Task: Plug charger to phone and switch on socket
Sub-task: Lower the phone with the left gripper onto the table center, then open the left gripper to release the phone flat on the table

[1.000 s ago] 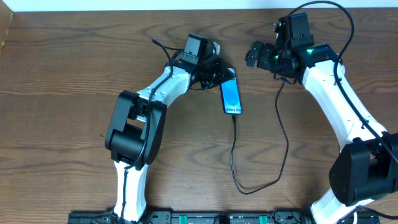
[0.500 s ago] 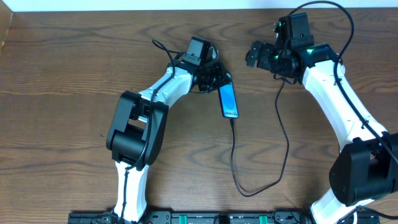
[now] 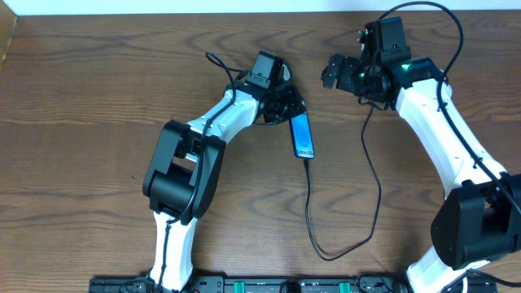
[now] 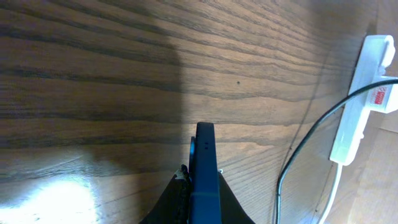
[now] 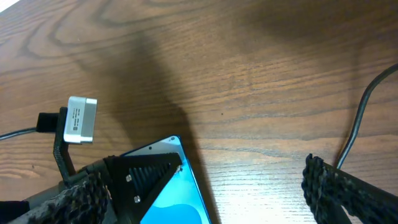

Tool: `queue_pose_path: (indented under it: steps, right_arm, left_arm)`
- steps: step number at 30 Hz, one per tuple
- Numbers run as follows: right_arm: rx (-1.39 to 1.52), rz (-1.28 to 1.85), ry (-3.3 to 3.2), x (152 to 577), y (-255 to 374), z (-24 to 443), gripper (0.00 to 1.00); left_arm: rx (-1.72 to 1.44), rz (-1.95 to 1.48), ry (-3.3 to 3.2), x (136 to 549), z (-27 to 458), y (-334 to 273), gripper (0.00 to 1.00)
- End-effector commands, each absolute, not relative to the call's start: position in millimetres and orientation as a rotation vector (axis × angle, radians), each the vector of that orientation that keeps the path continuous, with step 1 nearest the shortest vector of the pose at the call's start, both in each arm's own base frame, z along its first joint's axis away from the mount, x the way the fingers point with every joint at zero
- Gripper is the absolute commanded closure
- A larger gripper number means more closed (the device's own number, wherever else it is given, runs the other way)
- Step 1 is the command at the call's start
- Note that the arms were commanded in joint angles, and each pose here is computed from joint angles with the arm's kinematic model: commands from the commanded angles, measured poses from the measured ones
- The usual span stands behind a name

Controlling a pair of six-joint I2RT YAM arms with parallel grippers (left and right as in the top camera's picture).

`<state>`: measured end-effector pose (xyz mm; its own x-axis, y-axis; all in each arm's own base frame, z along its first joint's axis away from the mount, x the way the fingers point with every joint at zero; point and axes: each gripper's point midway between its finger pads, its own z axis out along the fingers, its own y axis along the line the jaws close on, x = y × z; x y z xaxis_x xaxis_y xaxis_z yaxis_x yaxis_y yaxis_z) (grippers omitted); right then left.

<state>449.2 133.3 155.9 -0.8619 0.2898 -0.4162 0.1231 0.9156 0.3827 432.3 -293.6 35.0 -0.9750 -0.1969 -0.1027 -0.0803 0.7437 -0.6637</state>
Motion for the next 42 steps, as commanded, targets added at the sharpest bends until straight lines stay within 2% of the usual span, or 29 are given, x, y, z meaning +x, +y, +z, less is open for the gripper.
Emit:
queue_pose_path:
  steps: [1, 14, 42]
  right_arm:
    - [0.276, 0.458, 2.59, 449.2, 131.6, 159.8, 0.02]
    - [0.277, 0.457, 2.595, 448.1, 131.8, 158.9, 0.06]
    - [0.27, 0.459, 2.597, 447.4, 134.3, 158.9, 0.07]
  left_arm:
    - [-0.204, -1.025, 2.78, 432.2, 35.4, -292.8, 0.91]
    - [-0.195, -0.984, 2.822, 422.8, 25.2, -287.8, 0.91]
    - [-0.171, -0.938, 2.865, 410.0, 15.8, -289.1, 0.91]
